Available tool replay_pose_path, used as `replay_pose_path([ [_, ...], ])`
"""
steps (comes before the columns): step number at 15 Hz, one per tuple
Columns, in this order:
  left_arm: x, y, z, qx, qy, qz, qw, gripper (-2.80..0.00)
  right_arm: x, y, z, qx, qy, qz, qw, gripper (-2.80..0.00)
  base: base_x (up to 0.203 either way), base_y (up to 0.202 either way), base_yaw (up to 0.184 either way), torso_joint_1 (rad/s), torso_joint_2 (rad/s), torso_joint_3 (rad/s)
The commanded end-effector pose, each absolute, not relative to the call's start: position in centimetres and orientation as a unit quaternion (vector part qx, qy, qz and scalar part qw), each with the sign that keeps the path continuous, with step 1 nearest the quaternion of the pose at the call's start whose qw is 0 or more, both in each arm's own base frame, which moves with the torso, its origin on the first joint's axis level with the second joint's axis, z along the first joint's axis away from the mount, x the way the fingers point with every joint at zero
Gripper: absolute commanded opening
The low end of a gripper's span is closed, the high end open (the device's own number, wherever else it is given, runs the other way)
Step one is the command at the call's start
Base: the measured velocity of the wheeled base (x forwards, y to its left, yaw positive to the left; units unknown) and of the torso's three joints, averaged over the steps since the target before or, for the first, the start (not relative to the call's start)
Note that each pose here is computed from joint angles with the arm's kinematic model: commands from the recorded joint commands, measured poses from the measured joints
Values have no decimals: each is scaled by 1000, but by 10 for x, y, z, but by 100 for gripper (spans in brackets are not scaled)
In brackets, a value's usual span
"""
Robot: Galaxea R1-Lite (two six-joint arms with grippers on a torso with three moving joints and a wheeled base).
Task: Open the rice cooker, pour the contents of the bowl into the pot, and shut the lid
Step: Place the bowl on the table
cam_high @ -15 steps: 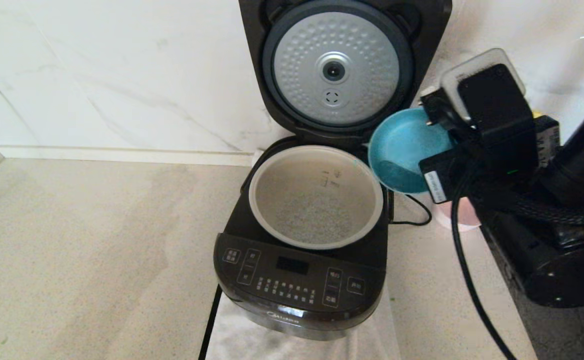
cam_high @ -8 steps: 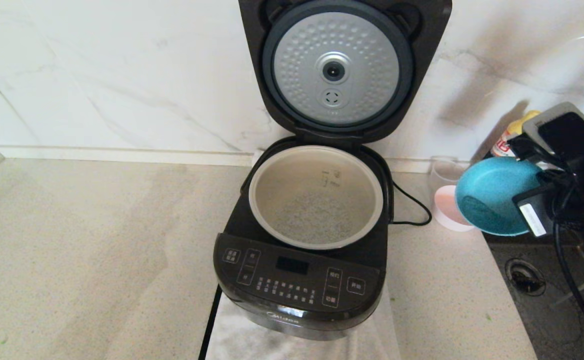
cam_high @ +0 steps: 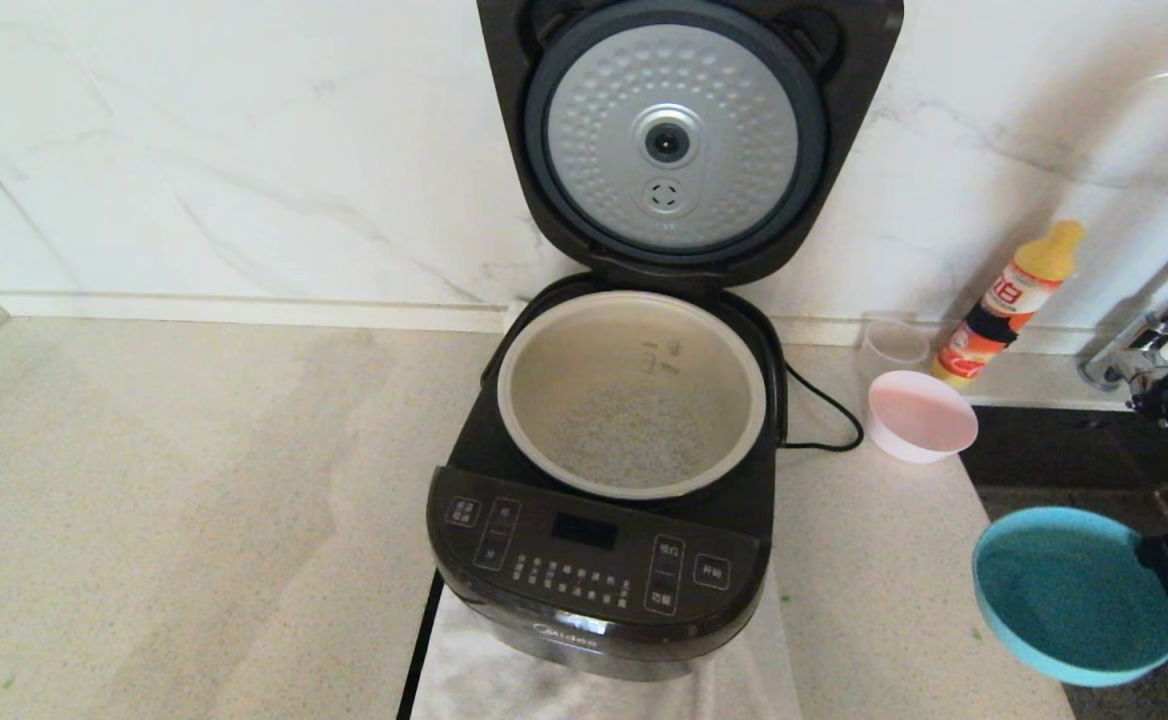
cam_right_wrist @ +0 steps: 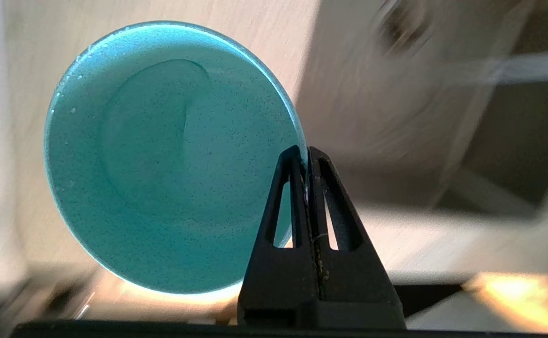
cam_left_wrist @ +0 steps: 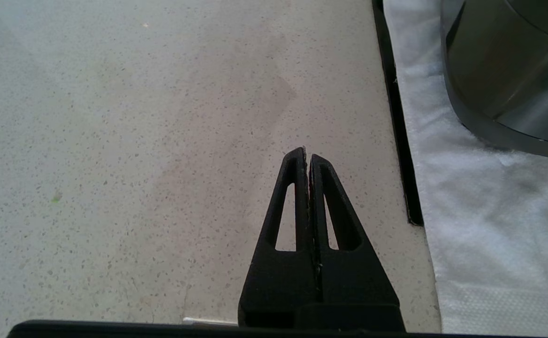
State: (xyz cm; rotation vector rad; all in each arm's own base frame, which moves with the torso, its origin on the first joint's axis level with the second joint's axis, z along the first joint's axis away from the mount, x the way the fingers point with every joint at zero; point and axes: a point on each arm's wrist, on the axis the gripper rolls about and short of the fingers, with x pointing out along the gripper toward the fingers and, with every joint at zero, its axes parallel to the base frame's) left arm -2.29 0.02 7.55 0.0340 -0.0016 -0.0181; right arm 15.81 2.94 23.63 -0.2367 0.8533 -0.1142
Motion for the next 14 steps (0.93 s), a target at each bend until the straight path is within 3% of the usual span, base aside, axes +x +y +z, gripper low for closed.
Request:
replay_pose_path([
  [1, -23, 0, 75, 17, 1, -9, 1000, -280, 159, 24, 231, -90, 434, -62, 894, -280, 0, 0, 0, 0, 0, 0],
  [8, -23, 0, 75, 17, 0, -9, 1000, -280, 156, -14, 204, 0, 487, -151, 861, -280, 0, 0, 0, 0, 0, 0],
  [14, -23, 0, 75, 17, 0, -9, 1000, -280, 172, -19, 162, 45, 514, -110, 850, -280, 0, 0, 0, 0, 0, 0],
])
